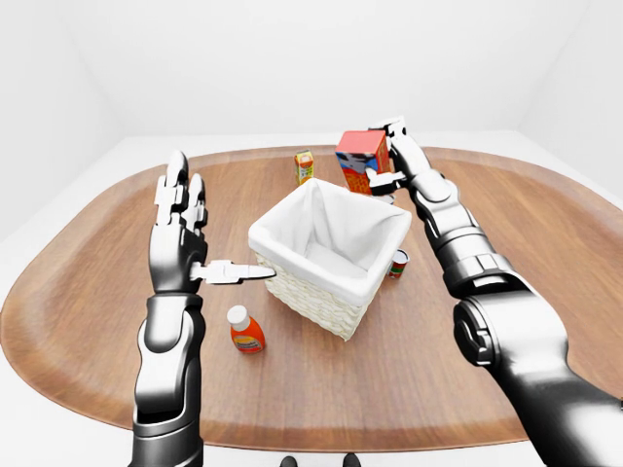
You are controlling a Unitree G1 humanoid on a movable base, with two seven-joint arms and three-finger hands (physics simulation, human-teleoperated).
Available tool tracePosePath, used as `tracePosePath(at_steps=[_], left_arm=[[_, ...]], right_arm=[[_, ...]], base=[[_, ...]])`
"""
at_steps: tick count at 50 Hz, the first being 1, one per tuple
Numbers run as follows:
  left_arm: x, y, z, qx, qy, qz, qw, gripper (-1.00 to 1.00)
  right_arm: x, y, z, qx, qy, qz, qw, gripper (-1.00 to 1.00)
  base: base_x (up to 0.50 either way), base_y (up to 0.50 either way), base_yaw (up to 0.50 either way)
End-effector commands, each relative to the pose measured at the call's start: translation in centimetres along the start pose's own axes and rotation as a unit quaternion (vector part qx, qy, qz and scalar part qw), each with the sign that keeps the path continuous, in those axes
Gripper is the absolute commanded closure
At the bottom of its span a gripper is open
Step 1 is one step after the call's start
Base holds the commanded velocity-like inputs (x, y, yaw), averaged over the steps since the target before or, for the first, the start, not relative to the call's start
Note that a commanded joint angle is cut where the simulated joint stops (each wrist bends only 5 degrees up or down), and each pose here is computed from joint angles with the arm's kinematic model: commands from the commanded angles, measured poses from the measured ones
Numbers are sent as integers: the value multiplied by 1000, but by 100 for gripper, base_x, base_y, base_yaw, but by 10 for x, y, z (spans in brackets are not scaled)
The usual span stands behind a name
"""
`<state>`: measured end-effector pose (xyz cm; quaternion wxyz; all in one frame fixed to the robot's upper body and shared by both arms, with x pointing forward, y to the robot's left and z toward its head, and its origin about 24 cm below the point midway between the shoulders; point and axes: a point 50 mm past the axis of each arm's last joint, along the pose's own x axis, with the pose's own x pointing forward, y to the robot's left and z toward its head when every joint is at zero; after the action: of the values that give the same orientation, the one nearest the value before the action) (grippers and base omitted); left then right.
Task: Pick up the butter and put it in the basket.
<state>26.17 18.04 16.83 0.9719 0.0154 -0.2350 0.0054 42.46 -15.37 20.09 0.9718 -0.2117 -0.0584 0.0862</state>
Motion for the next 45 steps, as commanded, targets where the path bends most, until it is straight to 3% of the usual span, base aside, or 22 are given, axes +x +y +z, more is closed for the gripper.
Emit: tracePosePath(at_steps=[1,16,45], left_arm=[[-1,0,-3,-2,7,0,1000,-100],[-1,3,-1,-3,2,3,1000,-100],[1,5,0,-2,0,4,1000,-100]], right_arm=[[6,17,20,63,-38,-6,997,100],[5,43,14,108,-38,2,993,100],[-1,76,-6,131,-5,22,991,100]], base=[[0,0,0],[0,0,0],[0,0,0]])
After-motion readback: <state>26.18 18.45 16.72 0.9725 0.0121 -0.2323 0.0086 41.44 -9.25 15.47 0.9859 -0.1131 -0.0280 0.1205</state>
